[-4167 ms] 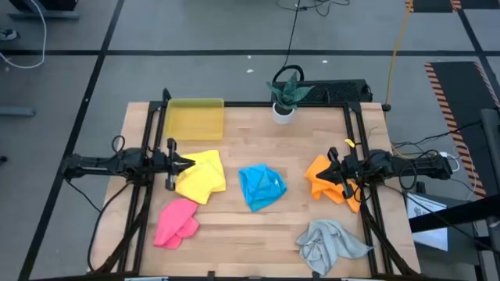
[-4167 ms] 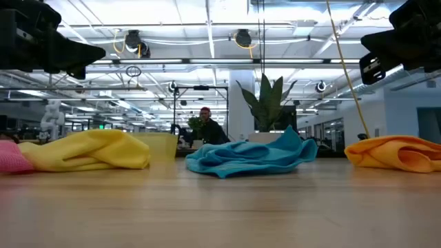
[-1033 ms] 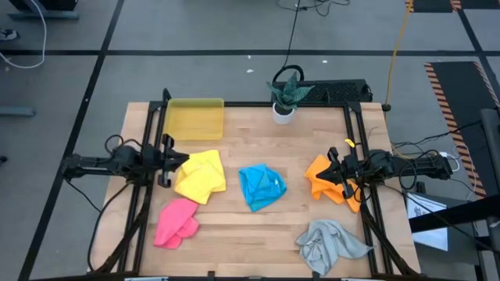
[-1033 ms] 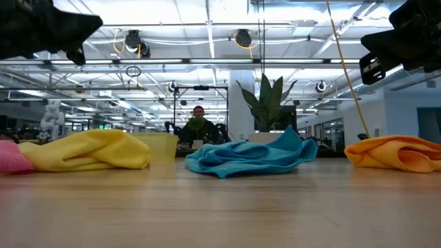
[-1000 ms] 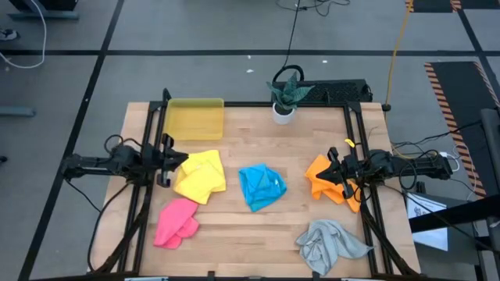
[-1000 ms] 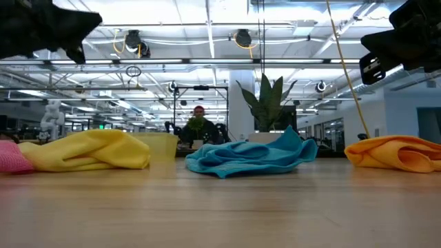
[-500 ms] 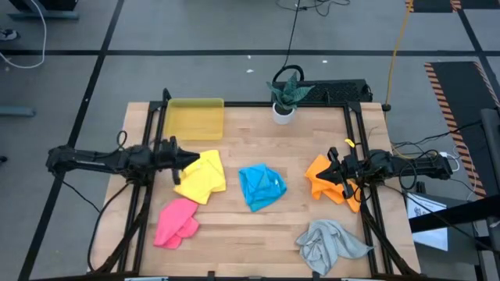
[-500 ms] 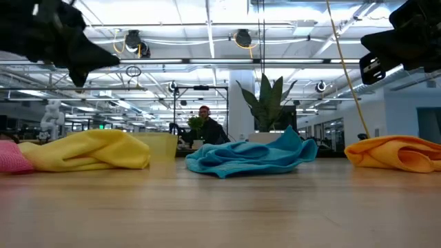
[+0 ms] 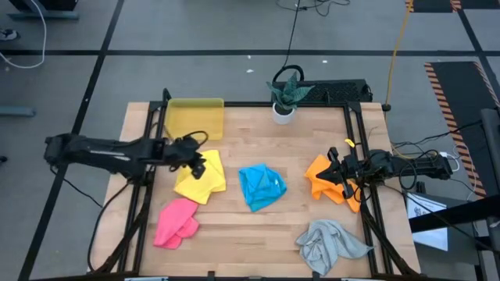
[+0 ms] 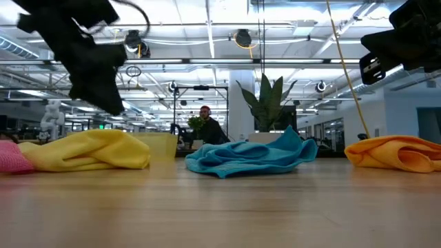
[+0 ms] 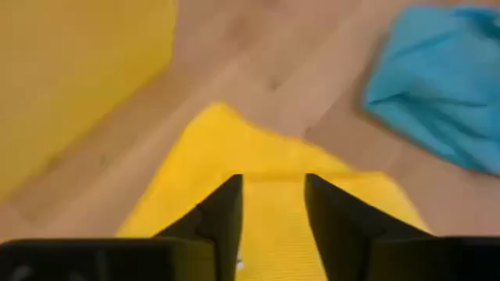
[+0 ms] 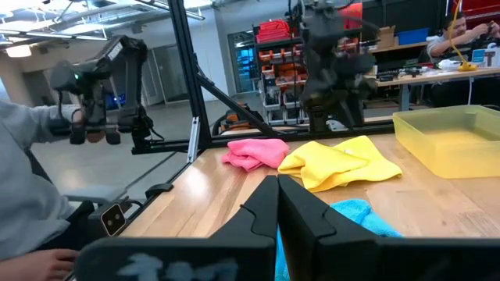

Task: Fold microfiber towels
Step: Fold the yellow microfiber cloth

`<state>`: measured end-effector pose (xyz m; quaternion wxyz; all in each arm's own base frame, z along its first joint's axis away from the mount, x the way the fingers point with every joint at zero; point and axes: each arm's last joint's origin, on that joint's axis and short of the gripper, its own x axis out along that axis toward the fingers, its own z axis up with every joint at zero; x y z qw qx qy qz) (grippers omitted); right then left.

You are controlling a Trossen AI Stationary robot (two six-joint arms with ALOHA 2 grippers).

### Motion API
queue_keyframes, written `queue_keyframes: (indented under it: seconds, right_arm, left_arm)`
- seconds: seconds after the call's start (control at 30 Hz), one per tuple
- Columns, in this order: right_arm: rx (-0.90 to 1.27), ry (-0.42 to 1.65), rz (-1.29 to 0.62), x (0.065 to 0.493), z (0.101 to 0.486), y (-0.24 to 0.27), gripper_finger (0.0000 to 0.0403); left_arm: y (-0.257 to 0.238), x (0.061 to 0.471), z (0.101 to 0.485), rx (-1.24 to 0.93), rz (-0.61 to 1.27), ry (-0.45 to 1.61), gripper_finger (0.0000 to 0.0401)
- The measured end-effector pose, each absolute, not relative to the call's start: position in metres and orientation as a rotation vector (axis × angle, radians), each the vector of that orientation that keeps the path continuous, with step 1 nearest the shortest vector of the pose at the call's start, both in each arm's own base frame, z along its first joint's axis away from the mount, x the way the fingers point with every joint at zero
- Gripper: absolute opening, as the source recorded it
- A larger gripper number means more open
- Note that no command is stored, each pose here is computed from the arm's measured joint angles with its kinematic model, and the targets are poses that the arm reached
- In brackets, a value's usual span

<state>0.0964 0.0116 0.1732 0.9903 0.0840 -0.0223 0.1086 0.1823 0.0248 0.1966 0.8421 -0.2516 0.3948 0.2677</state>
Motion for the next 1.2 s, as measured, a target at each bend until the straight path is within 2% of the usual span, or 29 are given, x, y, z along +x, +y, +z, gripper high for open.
queue_keyframes:
  seconds: [0.17,0.33,0.47,0.8,0.97,1.2]
  right_arm:
    - [0.169,-0.045,0.217,0.096,0.173,0.012,0.0000]
    - [0.169,-0.045,0.218,0.096,0.173,0.012,0.0000]
    - [0.169,-0.045,0.218,0.096,0.173,0.012,0.0000]
    - [0.169,-0.045,0.218,0.096,0.173,0.012,0.0000]
    - [0.169,-0.044,0.218,0.096,0.173,0.012,0.0000]
    - [0.169,-0.054,0.218,0.096,0.174,0.012,0.0000]
  left_arm:
    - [0.041,0.196,0.174,-0.650,0.628,0.965,0.0197]
    - [0.050,0.203,0.154,-0.726,0.681,1.037,0.0200]
    - [0.051,0.215,0.146,-0.743,0.609,1.020,0.0175]
    - [0.046,0.219,0.137,-0.669,0.571,1.082,0.0070]
    - [0.034,0.222,0.160,-0.569,0.473,1.084,0.0010]
    - [0.005,0.245,0.248,-0.417,0.332,0.906,0.0006]
